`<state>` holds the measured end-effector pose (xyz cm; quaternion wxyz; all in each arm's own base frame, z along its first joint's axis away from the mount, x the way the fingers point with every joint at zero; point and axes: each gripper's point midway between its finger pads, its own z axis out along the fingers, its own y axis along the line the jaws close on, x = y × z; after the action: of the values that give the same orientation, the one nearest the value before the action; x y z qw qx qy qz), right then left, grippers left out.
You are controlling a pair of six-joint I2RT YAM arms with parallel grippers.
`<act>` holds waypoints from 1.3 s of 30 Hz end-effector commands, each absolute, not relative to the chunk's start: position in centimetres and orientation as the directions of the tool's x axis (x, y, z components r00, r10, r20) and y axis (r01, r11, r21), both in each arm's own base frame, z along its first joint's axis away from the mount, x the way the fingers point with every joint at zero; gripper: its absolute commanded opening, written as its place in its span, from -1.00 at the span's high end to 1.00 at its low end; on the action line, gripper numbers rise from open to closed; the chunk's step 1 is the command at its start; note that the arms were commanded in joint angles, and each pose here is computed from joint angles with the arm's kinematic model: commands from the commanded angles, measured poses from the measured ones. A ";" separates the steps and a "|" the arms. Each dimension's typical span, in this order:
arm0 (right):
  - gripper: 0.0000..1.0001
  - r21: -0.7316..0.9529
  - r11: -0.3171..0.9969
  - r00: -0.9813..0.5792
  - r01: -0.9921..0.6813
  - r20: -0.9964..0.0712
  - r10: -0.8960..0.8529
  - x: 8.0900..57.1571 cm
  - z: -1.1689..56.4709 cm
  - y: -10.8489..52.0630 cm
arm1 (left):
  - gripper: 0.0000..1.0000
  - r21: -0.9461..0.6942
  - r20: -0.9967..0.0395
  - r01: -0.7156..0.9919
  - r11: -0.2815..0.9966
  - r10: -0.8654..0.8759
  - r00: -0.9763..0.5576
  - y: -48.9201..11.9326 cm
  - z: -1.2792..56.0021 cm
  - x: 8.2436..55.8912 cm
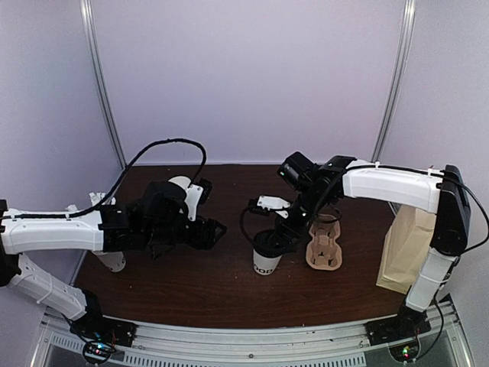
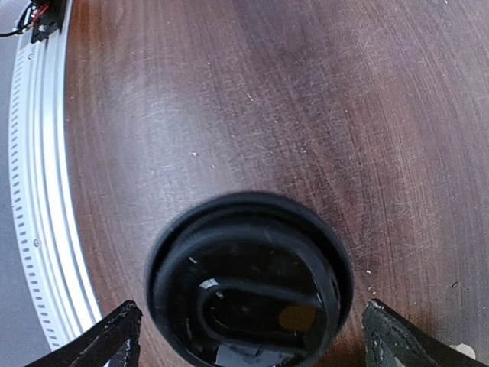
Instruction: Pack the takeout coffee
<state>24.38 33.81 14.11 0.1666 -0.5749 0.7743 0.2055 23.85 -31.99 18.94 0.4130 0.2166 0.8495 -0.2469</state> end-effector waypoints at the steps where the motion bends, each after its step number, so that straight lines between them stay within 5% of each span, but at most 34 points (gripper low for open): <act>1: -1.00 0.086 0.248 -0.259 -0.965 -0.472 -0.843 24.6 14.0 34.3 | -0.35 -0.245 -0.818 0.556 0.794 0.138 -0.559 -31.3 19.0 23.8; 13: -1.00 0.111 0.246 -0.268 -0.963 -0.512 -0.816 23.2 16.1 33.3 | -0.40 -0.362 -0.780 0.553 0.750 0.081 -0.620 -34.4 17.2 24.7; 19: -1.00 0.274 0.327 -0.427 -0.904 -0.568 -0.704 23.4 17.5 31.0 | -0.40 -0.455 -0.758 0.535 0.712 0.005 -0.652 -37.5 17.4 26.9; 27: -0.47 0.685 0.311 -0.717 -0.658 -0.446 -0.535 22.9 14.7 30.4 | -0.38 -0.535 -0.737 0.525 0.662 -0.062 -0.673 -40.0 17.3 27.9; 33: -0.10 0.797 0.263 -0.777 -0.544 -0.360 -0.517 22.9 13.8 31.7 | -0.31 -0.559 -0.708 0.518 0.647 -0.047 -0.705 -41.4 16.0 28.1; 39: -0.08 0.838 0.256 -0.802 -0.482 -0.304 -0.514 22.9 12.8 32.1 | -0.19 -0.571 -0.677 0.500 0.651 -0.029 -0.735 -41.8 14.1 27.9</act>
<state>22.64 31.16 11.69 -0.0071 -0.3247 0.8113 0.4861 27.46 -40.69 12.88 0.3317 0.1451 0.8581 -0.3641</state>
